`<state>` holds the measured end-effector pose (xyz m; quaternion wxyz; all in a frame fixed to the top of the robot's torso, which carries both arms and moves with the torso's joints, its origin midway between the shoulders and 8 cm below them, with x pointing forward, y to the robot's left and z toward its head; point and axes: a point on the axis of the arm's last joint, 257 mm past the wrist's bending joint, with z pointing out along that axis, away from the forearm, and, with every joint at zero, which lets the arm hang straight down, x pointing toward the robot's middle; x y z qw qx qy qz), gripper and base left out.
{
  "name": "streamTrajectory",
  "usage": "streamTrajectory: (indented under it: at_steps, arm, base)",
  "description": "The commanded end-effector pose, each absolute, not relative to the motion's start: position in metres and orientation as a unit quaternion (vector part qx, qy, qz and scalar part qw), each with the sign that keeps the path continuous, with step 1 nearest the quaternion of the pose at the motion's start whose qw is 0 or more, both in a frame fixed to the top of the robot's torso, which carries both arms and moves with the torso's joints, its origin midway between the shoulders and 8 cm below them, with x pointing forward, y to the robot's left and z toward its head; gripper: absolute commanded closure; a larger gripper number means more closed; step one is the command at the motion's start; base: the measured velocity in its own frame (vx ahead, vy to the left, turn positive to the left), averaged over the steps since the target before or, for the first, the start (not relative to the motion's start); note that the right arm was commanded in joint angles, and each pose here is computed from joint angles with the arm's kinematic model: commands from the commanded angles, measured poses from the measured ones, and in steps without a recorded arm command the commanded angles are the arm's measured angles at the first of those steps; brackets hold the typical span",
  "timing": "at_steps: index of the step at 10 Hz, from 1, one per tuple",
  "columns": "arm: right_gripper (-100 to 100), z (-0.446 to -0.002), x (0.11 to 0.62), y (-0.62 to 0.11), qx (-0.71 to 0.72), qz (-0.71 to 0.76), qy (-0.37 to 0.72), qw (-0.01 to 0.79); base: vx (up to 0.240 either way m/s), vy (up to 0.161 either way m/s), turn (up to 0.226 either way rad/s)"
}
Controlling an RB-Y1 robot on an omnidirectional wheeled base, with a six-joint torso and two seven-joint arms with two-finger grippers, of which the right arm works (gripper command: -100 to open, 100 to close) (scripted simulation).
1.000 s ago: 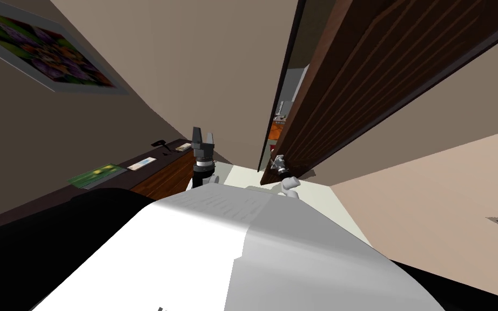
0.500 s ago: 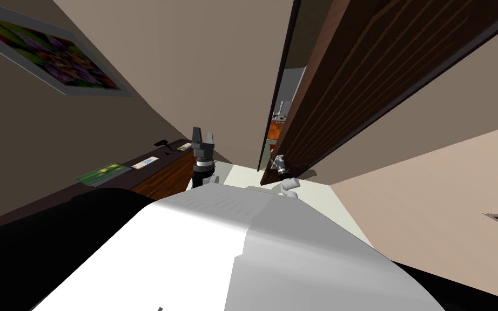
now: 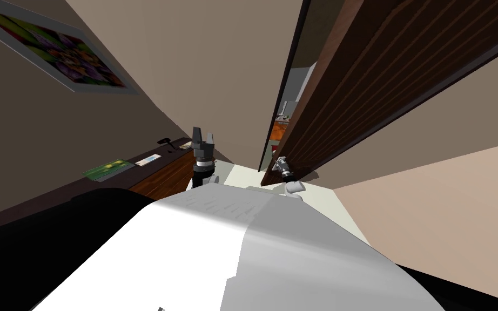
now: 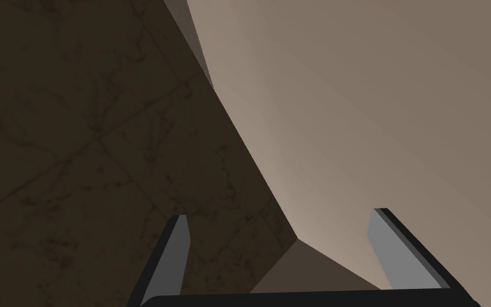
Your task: Pull the door open
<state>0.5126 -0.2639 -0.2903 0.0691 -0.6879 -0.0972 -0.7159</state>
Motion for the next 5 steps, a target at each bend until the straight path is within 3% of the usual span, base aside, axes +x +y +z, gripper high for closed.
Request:
streamTrajectory:
  at_steps: [1,3,4,5]
  arm:
    - [-100,-0.295,0.506,-0.289,-0.691,-0.715,-0.089,0.055]
    - [-100,-0.291,0.505,-0.279,-0.684,-0.72,-0.094,0.065]
    - [100,-0.291,0.505,-0.279,-0.684,-0.72,-0.094,0.065]
    - [100,-0.291,0.505,-0.279,-0.684,-0.72,-0.094,0.065]
  base:
    - [0.023,-0.015,0.076]
    - [0.009,-0.001,0.053]
    - [-0.012,0.013,-0.017]
    - [0.0,-0.007,-0.025]
